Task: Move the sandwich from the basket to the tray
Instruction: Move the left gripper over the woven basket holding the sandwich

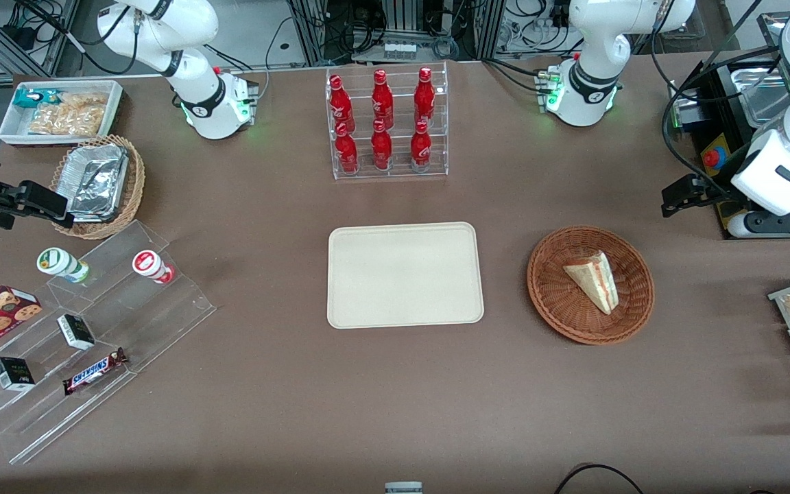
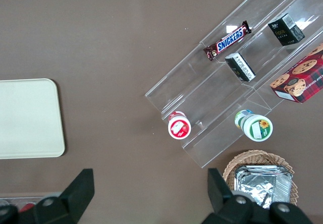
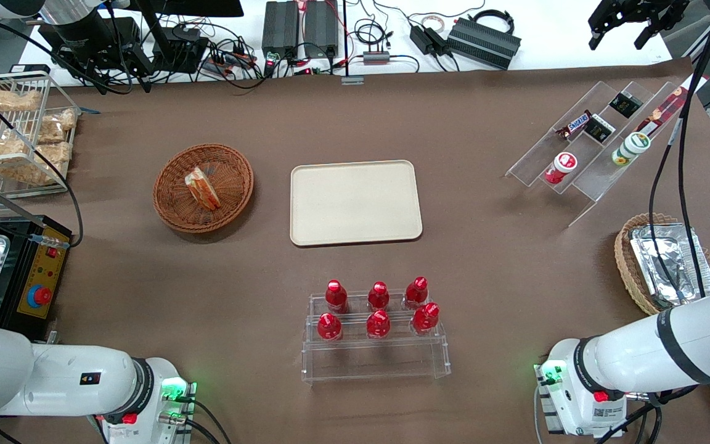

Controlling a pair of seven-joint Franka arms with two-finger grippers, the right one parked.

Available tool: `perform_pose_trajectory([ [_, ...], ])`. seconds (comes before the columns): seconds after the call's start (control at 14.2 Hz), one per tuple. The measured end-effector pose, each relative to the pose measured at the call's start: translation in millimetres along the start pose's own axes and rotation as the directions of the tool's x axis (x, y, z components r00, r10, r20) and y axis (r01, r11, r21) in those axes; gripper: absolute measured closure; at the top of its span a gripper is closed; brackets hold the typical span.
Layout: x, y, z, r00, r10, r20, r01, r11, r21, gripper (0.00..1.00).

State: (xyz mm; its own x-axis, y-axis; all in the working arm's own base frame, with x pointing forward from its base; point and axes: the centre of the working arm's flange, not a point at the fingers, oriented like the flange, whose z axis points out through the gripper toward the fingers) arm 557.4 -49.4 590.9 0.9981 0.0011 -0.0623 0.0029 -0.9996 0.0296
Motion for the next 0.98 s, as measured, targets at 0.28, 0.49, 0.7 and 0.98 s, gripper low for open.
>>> perform_pose_trajectory([
  [0.28,-0.4,-0.6,2.5,1.0,-0.001,0.009,0.001,1.0,0.002,0.0],
  [0.49,-1.3,-1.6,26.3,0.998,-0.003,0.059,0.003,1.0,0.006,0.0],
  [0.7,-2.4,-3.0,61.9,0.992,-0.006,0.13,0.004,1.0,0.012,0.0],
  [0.98,-0.3,-5.0,131.0,0.984,-0.01,0.178,0.008,1.0,0.016,0.0],
])
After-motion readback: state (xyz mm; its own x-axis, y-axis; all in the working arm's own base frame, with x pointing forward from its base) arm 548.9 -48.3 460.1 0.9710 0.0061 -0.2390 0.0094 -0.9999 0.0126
